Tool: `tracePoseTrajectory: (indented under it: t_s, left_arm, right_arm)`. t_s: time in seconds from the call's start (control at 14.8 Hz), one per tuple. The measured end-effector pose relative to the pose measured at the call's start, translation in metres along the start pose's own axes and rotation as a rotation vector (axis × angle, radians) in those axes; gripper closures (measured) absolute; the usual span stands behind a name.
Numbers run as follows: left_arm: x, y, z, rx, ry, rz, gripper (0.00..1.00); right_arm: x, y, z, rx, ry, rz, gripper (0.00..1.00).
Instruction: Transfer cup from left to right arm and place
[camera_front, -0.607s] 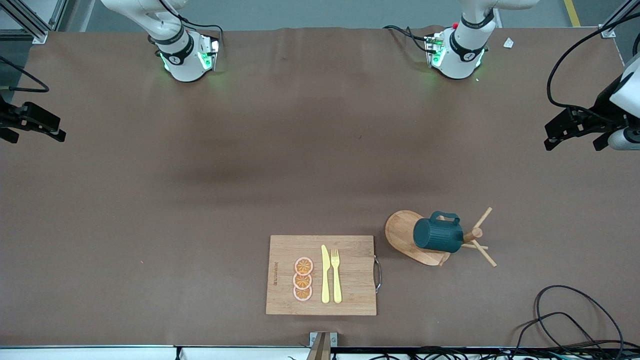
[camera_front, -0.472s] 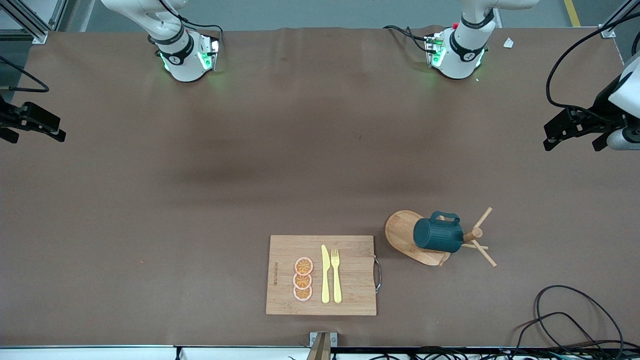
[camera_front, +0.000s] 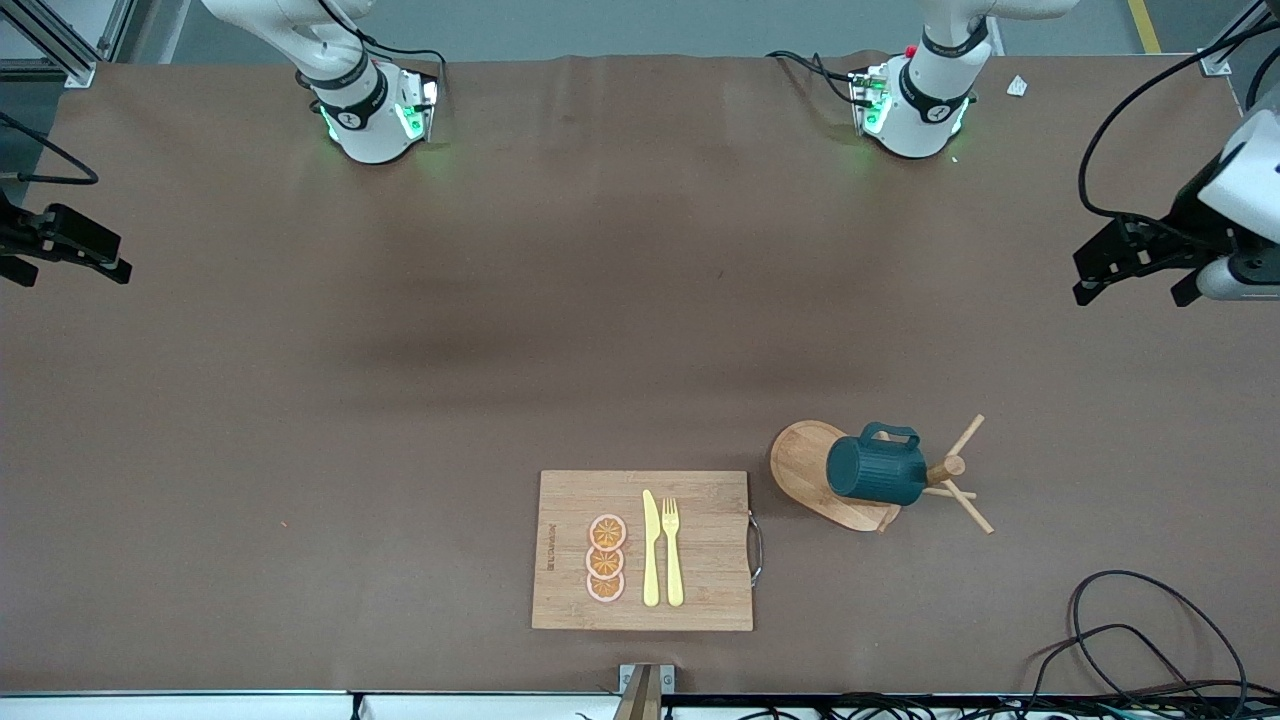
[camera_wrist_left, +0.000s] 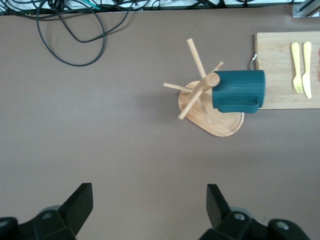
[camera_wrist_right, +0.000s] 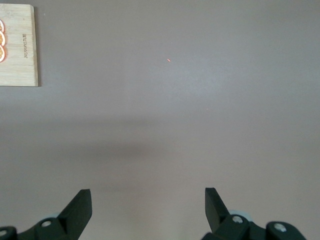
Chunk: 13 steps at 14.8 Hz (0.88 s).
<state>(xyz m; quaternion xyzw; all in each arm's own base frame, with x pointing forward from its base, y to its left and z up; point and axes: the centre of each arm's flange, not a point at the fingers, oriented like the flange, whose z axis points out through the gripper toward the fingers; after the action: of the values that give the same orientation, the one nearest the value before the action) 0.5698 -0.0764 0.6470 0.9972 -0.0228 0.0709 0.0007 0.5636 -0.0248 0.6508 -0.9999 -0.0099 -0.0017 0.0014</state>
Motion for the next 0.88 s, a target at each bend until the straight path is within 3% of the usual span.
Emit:
tracePoseTrajectory:
  t_s: [0.2,0.61,0.88]
  left_arm:
    - [0.001,0.011,0.013,-0.007,-0.026,-0.102,0.03]
    - [0.015,0.042,0.067,-0.093,-0.161,-0.619,0.00]
    - [0.031,0.055,0.112,-0.093,-0.206,-0.910,0.00]
  right_arm:
    - [0.000,0.000,0.000,0.000,0.000,0.000,0.00]
    - [0.000,0.000,0.000,0.000,0.000,0.000,0.00]
    - [0.000,0.000,-0.001,0.000,0.002,0.000,0.00]
